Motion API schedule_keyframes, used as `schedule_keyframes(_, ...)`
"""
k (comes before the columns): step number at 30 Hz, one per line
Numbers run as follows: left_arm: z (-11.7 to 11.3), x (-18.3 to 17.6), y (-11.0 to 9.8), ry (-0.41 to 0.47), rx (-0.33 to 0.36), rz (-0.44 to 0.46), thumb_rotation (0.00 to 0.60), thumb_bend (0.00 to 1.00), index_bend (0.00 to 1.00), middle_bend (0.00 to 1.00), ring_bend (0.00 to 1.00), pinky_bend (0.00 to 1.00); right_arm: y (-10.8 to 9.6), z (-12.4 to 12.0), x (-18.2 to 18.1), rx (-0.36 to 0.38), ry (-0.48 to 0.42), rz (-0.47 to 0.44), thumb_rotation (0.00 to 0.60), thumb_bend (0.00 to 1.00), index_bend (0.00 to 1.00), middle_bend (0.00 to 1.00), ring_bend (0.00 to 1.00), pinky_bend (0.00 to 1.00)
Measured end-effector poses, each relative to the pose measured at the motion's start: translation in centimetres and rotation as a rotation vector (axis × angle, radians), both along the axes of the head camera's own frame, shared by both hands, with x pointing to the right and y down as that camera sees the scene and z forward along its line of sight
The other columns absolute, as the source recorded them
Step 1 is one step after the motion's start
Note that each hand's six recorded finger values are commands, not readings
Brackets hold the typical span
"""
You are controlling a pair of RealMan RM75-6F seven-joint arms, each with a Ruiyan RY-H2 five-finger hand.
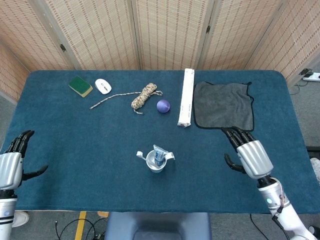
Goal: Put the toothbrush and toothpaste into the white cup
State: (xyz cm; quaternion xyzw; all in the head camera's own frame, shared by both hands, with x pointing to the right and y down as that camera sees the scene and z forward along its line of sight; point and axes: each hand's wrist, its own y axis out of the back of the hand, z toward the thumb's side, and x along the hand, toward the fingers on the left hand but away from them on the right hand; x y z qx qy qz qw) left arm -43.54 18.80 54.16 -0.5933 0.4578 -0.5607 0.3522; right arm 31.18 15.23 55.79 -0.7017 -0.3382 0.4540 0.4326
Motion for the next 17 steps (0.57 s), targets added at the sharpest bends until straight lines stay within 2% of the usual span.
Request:
schedule_keyframes(5, 0.5, 0.3, 0.7, -0.025, -0.016, 0.037, 0.6, 0.12, 0.12, 0.15, 0.19, 0.43, 2.6, -0.3, 4.3, -0.026, 0.056, 0.113, 0.6, 0.42, 0.02, 0.1, 0.04, 0.07)
schedule_keyframes(13, 0.2, 1.3, 1.8, -0.035, -0.002, 0.076, 0.6, 0.12, 0.12, 0.15, 0.19, 0.42, 6.2, -0.8, 9.3, -0.082, 0.028, 0.295, 0.6, 0.42, 0.02, 0.1, 0.04, 0.07)
schedule_keyframes(17, 0.5, 2.2, 2.3, -0.035, -0.008, 0.1, 0.6, 0.12, 0.12, 0.15, 0.19, 0.42, 7.3, -1.0, 10.9, -0.087, 0.025, 0.349, 0.6, 0.42, 0.02, 0.1, 0.04, 0.07)
